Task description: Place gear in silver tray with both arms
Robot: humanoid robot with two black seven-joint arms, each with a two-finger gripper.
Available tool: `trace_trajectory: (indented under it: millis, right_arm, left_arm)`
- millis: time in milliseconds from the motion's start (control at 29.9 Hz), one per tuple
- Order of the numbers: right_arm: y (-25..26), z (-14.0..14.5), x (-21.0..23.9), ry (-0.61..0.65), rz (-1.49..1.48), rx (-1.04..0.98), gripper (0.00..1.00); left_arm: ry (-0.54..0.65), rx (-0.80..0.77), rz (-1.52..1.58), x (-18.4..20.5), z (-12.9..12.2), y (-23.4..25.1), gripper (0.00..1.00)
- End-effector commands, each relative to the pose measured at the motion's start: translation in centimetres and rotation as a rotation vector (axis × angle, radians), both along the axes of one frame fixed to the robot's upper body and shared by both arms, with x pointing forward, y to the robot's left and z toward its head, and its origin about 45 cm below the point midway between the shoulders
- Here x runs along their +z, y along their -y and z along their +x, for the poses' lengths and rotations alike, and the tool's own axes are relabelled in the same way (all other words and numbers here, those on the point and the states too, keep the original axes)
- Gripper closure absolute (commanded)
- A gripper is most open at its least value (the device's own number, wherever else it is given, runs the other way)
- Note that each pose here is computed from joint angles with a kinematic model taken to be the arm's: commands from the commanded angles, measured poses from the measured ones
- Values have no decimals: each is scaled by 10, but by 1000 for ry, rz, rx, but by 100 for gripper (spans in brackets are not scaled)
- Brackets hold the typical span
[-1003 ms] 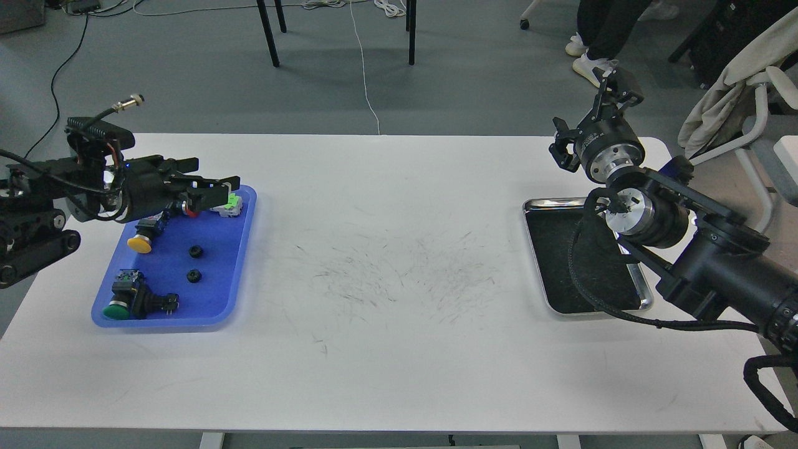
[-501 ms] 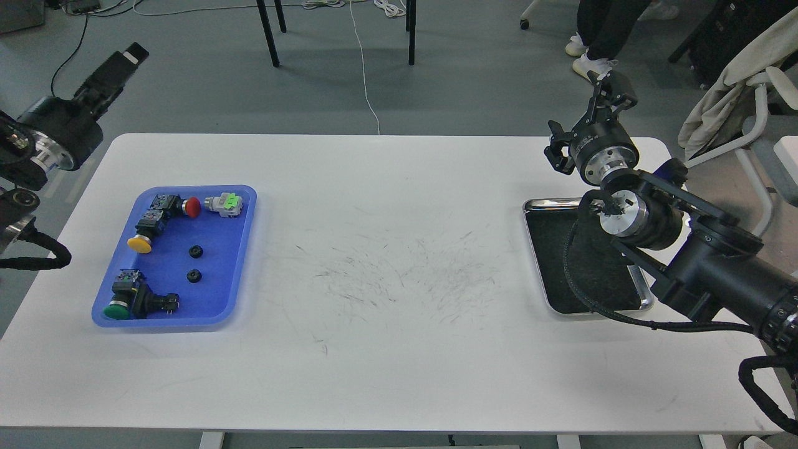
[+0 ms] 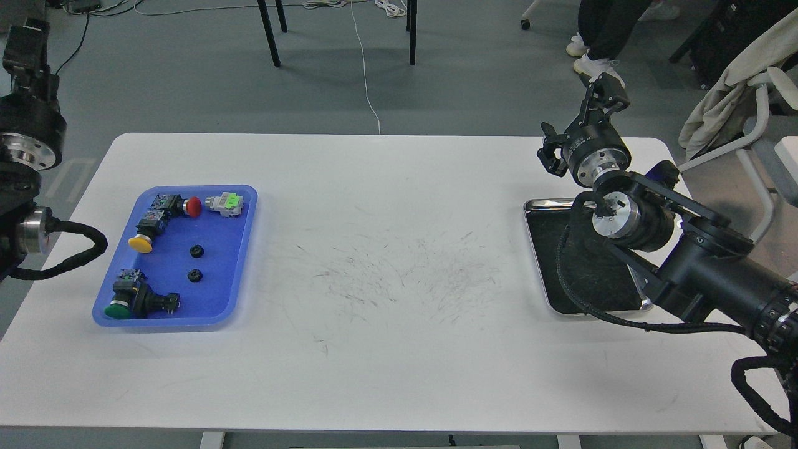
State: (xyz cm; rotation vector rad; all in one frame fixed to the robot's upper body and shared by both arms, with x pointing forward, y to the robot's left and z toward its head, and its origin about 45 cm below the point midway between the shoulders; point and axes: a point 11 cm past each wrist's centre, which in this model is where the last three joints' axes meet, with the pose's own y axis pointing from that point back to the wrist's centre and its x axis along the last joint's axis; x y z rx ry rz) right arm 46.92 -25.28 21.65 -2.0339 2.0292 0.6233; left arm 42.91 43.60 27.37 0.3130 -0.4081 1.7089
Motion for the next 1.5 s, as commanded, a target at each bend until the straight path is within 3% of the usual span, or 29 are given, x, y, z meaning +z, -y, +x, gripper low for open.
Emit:
trace_trajectory:
  millis: [0,67,201,468,769,969,1103,1471]
  right_arm:
    - [-3,-1,-2,-3,6,5,1]
    - [-3,-1,-2,-3,5,3,1]
    - [-3,-1,-1,-2,6,6,1]
    - [-4,-1,-1,-2,6,7,1]
    - [-5,-1,1,-2,4,5,1]
    - [0,0,3,2,-7,0,1]
    - [1,1,3,3,-11,-1,1]
    - [5,0,2,0,-20,-4,1]
  left_arm:
    - [-106,-116,80,-34,-7,22,6]
    - [-193,-263,148,-44,-14,39,6]
    - [-334,-395,368,-75,-37,37,6]
    - [-472,-604,769,-101,-70,16,6]
    - [-495,-704,1121,-117,-68,-5,6]
    - [-497,-788,1198,-137,-68,12,9]
    - [-455,-805,1219,-131,-60,24,11]
    - [-467,-863,1289,-154,-77,23,21]
